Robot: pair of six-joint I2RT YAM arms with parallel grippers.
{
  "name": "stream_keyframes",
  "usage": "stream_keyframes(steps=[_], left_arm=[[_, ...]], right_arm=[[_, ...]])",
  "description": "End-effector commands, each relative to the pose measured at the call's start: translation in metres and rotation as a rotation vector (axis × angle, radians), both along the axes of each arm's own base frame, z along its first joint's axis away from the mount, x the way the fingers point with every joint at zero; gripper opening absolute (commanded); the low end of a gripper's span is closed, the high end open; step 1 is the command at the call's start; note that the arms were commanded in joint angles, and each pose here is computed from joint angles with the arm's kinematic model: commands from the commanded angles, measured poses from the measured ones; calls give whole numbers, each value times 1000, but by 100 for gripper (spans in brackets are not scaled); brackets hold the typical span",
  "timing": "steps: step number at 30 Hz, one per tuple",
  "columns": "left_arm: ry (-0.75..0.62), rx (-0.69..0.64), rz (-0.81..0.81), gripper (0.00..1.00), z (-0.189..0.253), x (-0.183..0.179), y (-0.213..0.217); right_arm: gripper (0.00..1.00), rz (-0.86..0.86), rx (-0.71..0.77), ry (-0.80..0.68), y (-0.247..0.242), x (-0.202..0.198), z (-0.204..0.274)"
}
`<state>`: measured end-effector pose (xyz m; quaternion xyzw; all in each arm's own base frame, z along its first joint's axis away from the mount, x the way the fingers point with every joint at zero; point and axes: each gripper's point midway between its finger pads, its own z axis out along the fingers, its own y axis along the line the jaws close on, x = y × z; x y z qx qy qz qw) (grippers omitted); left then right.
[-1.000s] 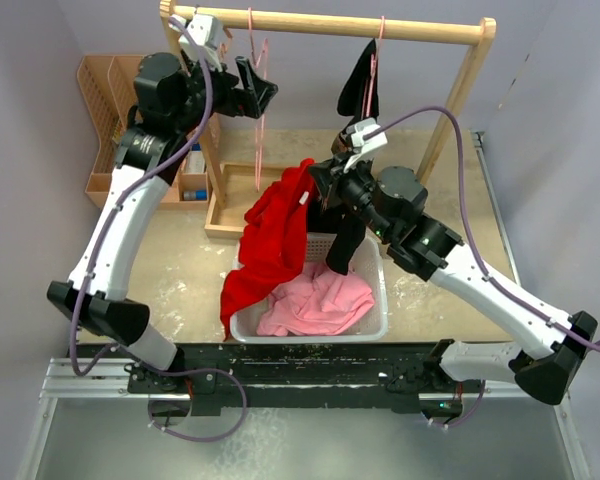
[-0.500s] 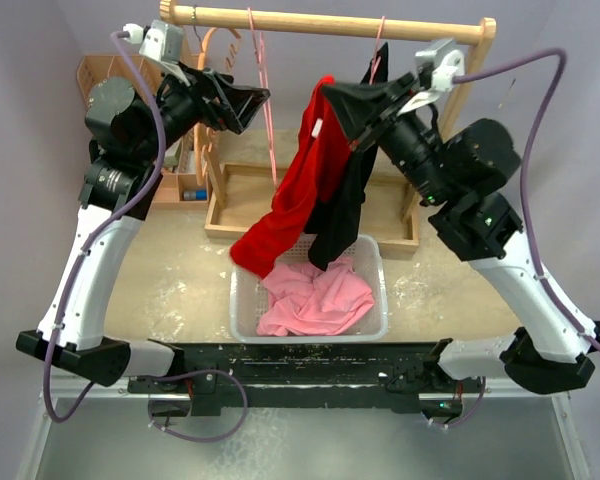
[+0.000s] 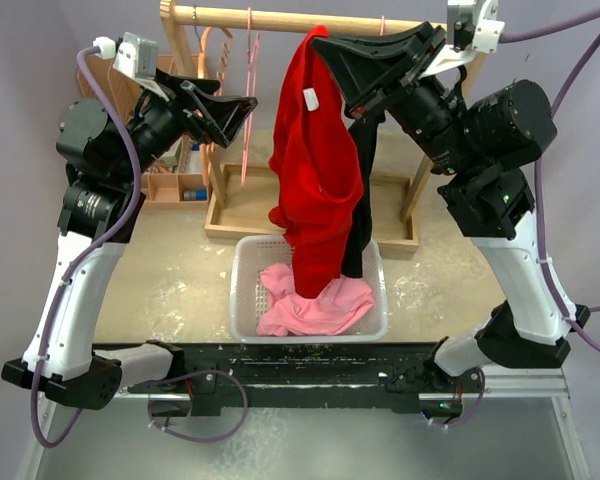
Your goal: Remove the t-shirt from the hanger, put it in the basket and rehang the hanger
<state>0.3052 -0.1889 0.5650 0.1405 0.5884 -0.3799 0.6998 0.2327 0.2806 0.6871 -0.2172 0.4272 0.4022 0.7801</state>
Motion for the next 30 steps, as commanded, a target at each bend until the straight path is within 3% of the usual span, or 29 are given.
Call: stream_keyframes(steps=[1, 13, 30], left_arm=[[-38, 5, 31, 99, 3, -2, 6], [-33, 7, 62, 99, -2, -2, 11], [-37, 2, 100, 99, -8, -10, 21]], right_arm=[[0, 94, 164, -174, -30, -51, 64], [0, 161, 345, -335, -67, -97, 108], [0, 258, 275, -224, -30, -79, 69]])
